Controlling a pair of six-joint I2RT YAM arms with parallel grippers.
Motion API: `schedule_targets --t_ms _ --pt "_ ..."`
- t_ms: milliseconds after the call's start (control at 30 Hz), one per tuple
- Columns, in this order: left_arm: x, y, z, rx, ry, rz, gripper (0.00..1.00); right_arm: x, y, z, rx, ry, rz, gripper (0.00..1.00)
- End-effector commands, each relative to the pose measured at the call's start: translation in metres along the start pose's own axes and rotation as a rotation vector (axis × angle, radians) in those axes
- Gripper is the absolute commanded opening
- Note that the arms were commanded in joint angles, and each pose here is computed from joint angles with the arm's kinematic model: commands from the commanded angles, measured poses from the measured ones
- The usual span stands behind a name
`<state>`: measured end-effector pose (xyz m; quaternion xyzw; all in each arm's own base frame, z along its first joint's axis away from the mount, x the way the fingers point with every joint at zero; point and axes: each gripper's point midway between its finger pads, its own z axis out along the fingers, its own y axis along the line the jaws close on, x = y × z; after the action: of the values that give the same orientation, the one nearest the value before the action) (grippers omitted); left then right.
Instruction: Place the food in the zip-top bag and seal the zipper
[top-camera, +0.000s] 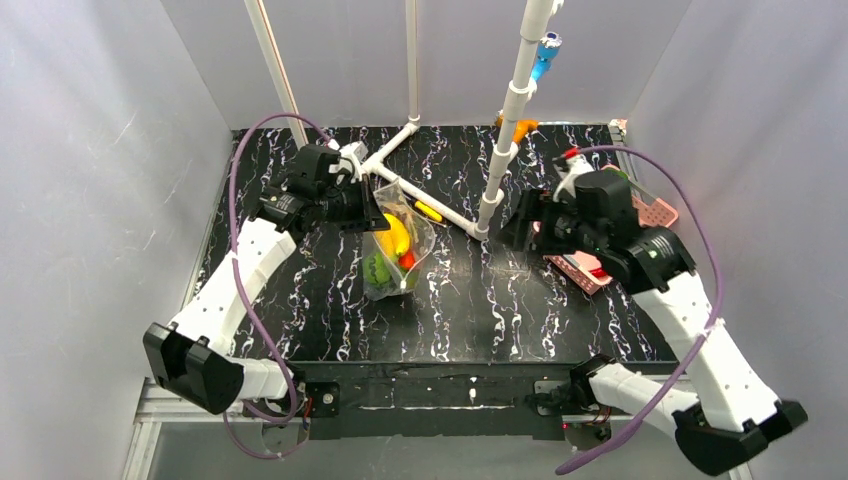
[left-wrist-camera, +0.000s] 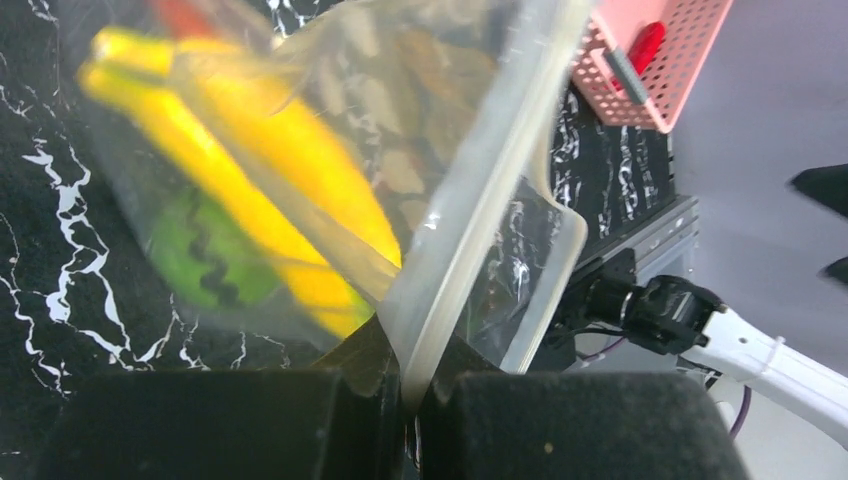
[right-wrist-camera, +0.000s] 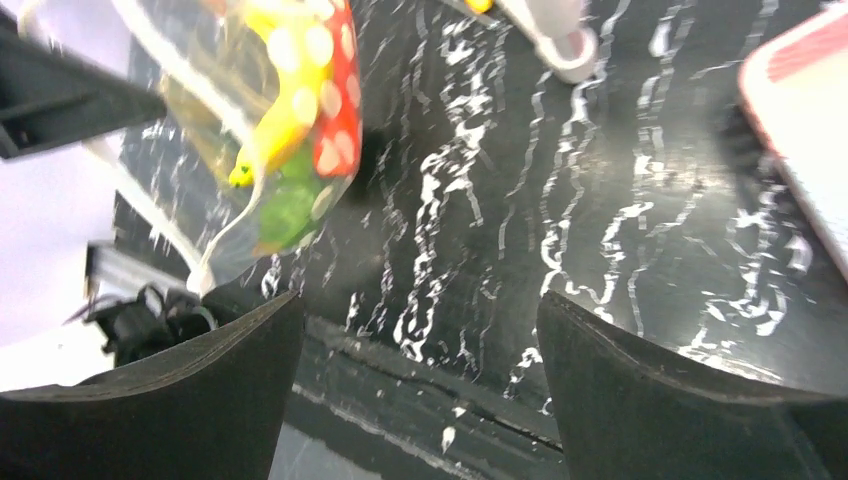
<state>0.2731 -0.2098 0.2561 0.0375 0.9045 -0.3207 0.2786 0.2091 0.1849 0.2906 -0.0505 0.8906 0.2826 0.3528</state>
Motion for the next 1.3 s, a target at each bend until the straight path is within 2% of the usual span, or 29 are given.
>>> schedule_targets --t_ms 0,233,367,467,667,733,833,967,1267 --pt "0.008 0.012 0.009 0.01 0.023 0.05 0.0 -0.023 -0.045 -0.001 0.147 -0.144 0.079 0.93" --pt "0.005 0.01 0.008 0.114 -0.009 0.021 0.0 -0.025 -0.152 0.036 0.457 -0.244 0.338 0.9" --pt "0.009 0.004 0.002 0.193 -0.03 0.006 0.0 -0.033 -0.201 0.056 0.58 -0.232 0.443 0.88" --pt "0.015 0.002 0.003 0.227 -0.009 -0.007 0.0 -0.046 -0.235 0.066 0.633 -0.227 0.465 0.83" --pt "0.018 0.01 0.009 0.231 0.02 -0.07 0.0 -0.058 -0.303 0.073 0.795 -0.158 0.45 0.91" --pt "0.02 0.008 0.014 0.263 0.045 -0.106 0.0 -0.066 -0.317 0.076 0.815 -0.137 0.43 0.95" --pt "0.021 0.008 0.02 0.297 0.086 -0.155 0.0 -0.065 -0.337 0.083 0.835 -0.068 0.454 0.95" --pt "0.021 0.015 0.022 0.27 0.081 -0.162 0.0 -0.063 -0.354 0.099 0.829 -0.002 0.475 0.89" --pt "0.021 0.018 0.023 0.254 0.078 -0.156 0.0 -0.058 -0.382 0.116 0.851 0.039 0.476 0.73"
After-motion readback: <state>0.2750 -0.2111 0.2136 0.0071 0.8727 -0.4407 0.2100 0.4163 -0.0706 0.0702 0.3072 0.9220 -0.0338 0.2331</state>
